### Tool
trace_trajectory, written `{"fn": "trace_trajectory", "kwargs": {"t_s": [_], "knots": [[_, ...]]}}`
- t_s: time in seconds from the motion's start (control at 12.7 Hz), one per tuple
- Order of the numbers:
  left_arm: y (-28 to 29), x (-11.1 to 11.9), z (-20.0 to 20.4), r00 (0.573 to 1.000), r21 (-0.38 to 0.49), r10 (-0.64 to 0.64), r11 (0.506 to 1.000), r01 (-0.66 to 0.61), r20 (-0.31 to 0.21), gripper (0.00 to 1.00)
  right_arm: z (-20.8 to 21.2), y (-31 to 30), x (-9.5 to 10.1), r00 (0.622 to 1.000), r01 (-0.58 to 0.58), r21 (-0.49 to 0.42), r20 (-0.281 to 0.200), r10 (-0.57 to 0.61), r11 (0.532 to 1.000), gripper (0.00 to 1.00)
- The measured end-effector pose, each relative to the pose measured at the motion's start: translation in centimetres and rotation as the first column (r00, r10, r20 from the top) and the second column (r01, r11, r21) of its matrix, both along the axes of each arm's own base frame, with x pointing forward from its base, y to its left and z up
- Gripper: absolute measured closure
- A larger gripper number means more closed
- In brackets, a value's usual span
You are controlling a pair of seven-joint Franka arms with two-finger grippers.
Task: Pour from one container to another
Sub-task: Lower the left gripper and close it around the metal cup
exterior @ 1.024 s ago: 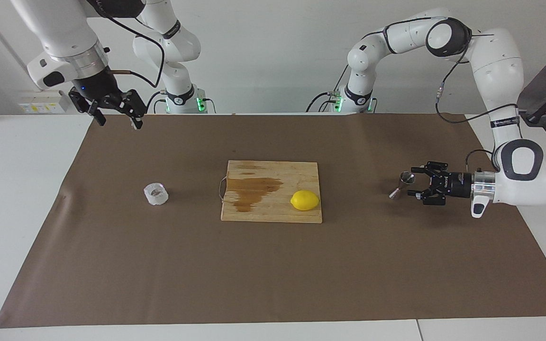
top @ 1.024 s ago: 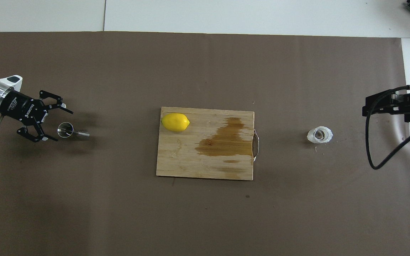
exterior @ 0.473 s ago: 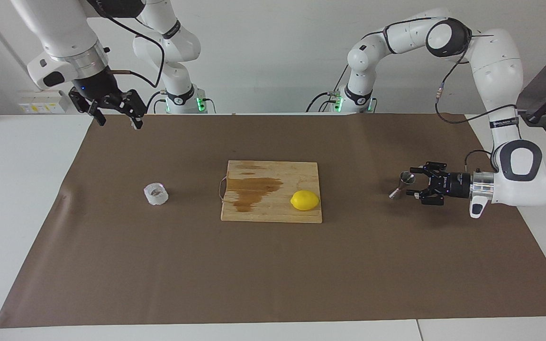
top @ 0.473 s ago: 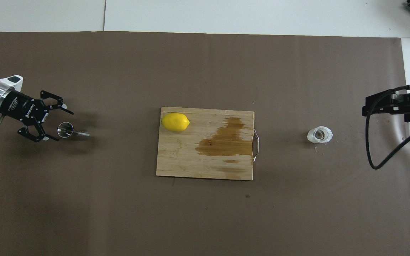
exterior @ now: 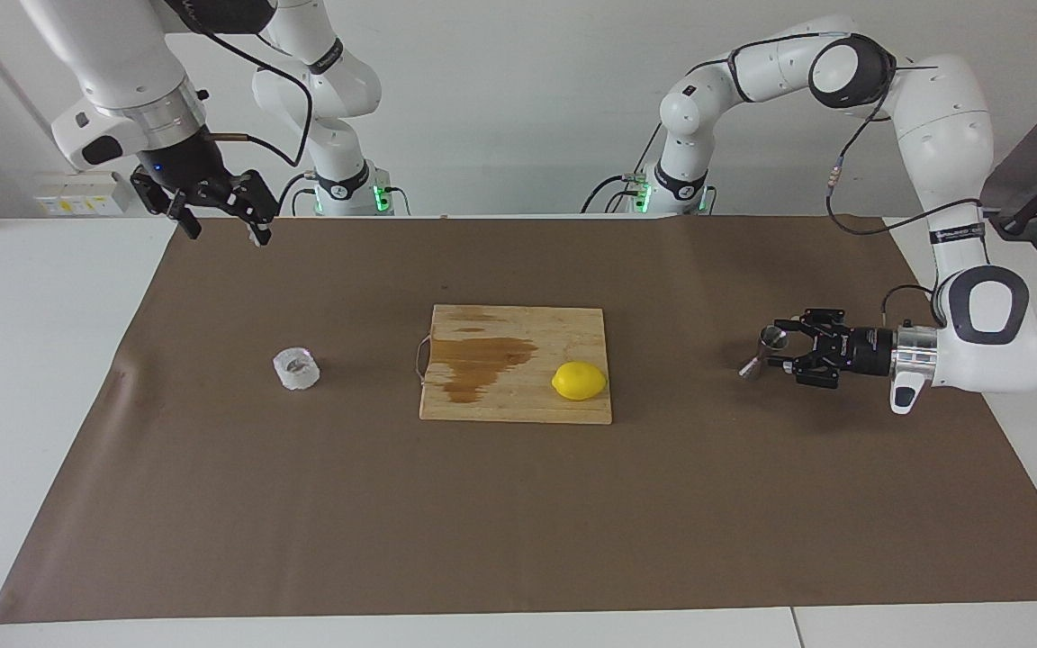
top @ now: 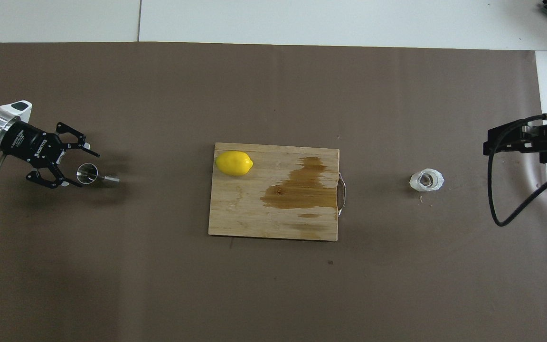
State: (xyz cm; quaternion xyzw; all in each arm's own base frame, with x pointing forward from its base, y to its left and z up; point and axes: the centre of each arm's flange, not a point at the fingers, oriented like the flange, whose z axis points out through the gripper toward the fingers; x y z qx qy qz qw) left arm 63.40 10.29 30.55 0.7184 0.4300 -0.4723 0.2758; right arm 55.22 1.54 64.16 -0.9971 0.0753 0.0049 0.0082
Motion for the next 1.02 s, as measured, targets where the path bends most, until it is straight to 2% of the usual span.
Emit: {"fn": "trace_trajectory", "kwargs": {"t_s": [0.08, 0.16, 0.24, 0.47, 0.79, 0.87, 1.02], "knots": [[-0.01, 0.00, 0.01, 1.000, 0.000, 0.000, 1.000, 0.000, 0.000, 0.21, 0.00, 0.00, 0.00, 1.000, 0.000, 0.000, 0.000, 0.000, 1.000, 0.00], [-0.05, 0.00, 0.02, 1.000, -0.001, -0.001, 1.000, 0.001, 0.000, 0.28, 0.00, 0.00, 0.00, 1.000, 0.000, 0.000, 0.000, 0.000, 1.000, 0.00], [-0.06, 0.00, 0.03, 1.000, -0.001, -0.001, 1.000, 0.001, 0.000, 0.28, 0.00, 0.00, 0.00, 1.000, 0.000, 0.000, 0.000, 0.000, 1.000, 0.00], [-0.09, -0.01, 0.04, 1.000, -0.002, -0.002, 1.000, 0.002, 0.000, 0.37, 0.00, 0.00, 0.00, 1.000, 0.000, 0.000, 0.000, 0.000, 1.000, 0.00], [-0.10, -0.01, 0.05, 1.000, -0.002, -0.003, 1.000, 0.003, 0.000, 0.43, 0.00, 0.00, 0.00, 1.000, 0.000, 0.000, 0.000, 0.000, 1.000, 0.00], [-0.10, -0.01, 0.04, 1.000, -0.002, -0.003, 1.000, 0.003, 0.000, 0.47, 0.00, 0.00, 0.00, 1.000, 0.000, 0.000, 0.000, 0.000, 1.000, 0.00], [-0.12, -0.01, 0.05, 1.000, -0.002, -0.003, 1.000, 0.003, 0.000, 0.48, 0.00, 0.00, 0.00, 1.000, 0.000, 0.000, 0.000, 0.000, 1.000, 0.00]]}}
